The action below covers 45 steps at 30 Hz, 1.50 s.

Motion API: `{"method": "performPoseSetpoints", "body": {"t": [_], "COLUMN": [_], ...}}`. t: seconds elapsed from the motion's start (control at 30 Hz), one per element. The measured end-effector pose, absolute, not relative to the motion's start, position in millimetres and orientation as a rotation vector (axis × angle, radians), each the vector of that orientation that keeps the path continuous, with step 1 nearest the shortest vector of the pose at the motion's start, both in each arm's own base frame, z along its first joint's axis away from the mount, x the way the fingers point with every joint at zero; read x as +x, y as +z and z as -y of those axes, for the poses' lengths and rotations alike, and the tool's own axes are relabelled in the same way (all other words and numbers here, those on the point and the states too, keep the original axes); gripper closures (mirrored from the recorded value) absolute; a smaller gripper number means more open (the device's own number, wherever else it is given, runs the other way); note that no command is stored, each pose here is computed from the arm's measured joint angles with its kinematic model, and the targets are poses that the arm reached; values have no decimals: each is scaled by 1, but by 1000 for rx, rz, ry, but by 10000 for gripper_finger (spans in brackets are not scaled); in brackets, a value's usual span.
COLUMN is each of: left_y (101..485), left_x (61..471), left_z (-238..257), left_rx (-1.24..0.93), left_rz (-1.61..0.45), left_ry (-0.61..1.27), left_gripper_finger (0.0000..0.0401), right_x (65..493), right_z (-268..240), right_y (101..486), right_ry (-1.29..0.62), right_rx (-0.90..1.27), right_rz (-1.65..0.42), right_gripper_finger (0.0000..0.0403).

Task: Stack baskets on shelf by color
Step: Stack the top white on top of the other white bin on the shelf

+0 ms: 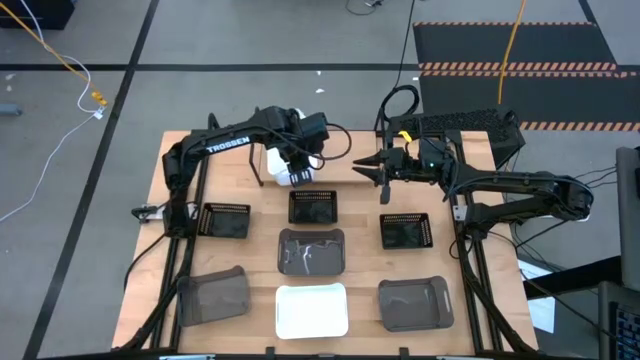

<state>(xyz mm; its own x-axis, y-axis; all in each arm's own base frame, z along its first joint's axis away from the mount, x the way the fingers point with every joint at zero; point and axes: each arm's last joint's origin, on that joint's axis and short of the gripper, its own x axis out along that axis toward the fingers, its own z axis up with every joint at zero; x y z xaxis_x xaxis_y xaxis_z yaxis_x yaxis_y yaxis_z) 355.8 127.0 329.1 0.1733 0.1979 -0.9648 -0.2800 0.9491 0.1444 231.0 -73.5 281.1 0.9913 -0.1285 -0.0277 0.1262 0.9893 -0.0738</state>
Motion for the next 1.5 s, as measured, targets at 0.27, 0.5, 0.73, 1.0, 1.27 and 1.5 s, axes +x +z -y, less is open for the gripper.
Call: {"method": "performPoseSetpoints", "body": {"t": [0.27,0.5,0.73,1.0,1.27,1.5], "left_y": [364,362,317,308,307,316], "left_x": [333,328,331,327,320,312], "left_z": [-109,-94,-101,-116,-120,-117], "left_rx": [-10,51,54,23,66,50], "left_rz": [-1283,-1307,-1404,-1417,-1480,-1555], "left_ry": [370,305,289,328,342,348], "left_gripper_finger": [279,276,229,207,377,387], "right_x": [264,270,259,256,256,256], "right_z": [90,92,84,83,83,83], "right_y": [244,241,256,259,259,259], "right_ry": [-276,-277,-263,-259,-259,-259], "right_rx": [-16,10,0,-29,-40,-40], "right_rz": [-80,-86,-94,-94,-96,-95], "right_gripper_finger": [339,339,339,339,339,339]}}
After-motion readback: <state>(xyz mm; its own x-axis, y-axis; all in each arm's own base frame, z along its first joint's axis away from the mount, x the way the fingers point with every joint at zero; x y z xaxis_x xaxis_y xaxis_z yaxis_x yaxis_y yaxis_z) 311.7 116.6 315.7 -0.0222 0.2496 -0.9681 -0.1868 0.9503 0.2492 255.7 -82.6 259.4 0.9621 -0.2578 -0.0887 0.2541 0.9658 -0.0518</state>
